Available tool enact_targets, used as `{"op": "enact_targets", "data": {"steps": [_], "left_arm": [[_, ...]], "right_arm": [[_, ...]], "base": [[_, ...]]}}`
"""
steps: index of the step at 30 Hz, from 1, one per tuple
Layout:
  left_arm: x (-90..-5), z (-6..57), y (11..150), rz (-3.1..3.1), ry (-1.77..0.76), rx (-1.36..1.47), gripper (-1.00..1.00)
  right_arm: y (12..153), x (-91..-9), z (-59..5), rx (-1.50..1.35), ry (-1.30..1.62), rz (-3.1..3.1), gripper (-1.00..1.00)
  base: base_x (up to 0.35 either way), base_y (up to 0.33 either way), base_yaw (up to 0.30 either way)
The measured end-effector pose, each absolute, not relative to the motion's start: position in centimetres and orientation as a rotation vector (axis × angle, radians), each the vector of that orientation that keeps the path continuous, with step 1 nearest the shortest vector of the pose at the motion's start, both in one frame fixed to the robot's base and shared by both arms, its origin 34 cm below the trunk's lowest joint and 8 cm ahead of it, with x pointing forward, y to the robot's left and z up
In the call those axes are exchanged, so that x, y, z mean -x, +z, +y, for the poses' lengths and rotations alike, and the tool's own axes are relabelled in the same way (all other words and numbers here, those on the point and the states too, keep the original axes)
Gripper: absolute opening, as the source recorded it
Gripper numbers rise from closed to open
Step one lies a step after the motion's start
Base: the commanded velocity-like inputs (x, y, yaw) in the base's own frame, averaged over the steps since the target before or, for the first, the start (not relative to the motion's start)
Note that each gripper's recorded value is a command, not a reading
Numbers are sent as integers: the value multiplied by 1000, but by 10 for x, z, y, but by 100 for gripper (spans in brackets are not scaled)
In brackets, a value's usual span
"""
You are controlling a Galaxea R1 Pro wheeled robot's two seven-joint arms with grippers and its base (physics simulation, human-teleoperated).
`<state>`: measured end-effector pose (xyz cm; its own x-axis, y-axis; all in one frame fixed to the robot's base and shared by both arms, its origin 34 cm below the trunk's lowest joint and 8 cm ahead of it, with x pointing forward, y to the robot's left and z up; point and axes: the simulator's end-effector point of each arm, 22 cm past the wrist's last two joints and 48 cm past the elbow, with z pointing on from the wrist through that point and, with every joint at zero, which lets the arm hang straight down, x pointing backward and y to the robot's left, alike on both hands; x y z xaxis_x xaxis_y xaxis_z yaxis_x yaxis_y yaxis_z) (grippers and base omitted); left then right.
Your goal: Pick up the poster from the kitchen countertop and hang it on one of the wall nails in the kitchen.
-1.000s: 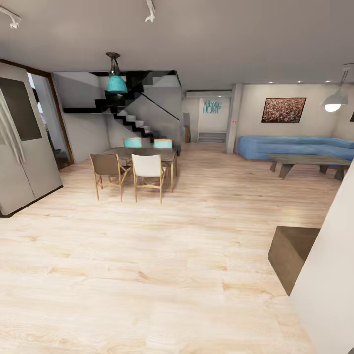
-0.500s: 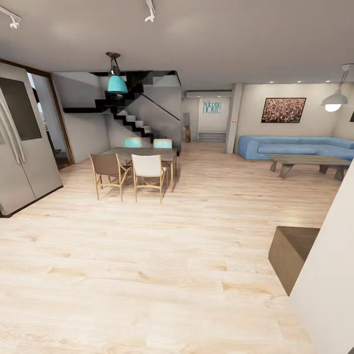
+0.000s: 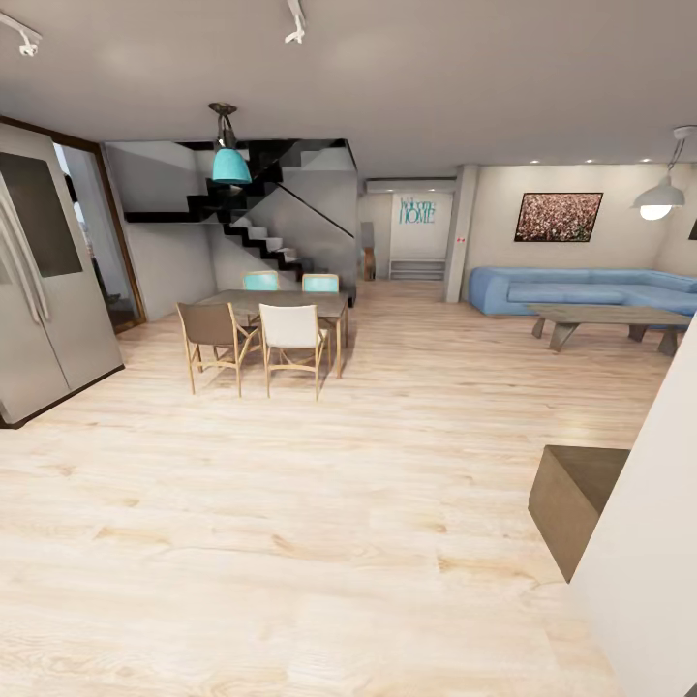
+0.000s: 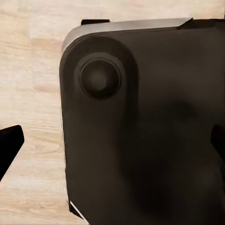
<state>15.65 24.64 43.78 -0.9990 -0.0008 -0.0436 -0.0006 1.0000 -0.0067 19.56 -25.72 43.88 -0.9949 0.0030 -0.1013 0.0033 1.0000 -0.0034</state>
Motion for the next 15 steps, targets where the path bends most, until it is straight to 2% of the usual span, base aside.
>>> {"op": "enact_targets", "data": {"steps": [1,2,4,12,15], "left_arm": [[-159,248,438,3092,-8,1,100],[-191,249,440,3026,-5,1,100],[-331,251,476,2725,1,1,100],[-352,255,486,2671,10,6,100],[-356,256,488,2653,11,8,100]], "right_arm": [[439,-204,-259,-4,-10,3023,100],[449,-268,-261,-2,-13,2865,100],[513,-431,-263,5,-17,2502,100],[528,-451,-267,17,-26,2445,100],[528,-451,-267,18,-26,2442,100]], "base": [[0,0,0],[0,0,0],[0,0,0],[0,0,5],[0,0,160]]}}
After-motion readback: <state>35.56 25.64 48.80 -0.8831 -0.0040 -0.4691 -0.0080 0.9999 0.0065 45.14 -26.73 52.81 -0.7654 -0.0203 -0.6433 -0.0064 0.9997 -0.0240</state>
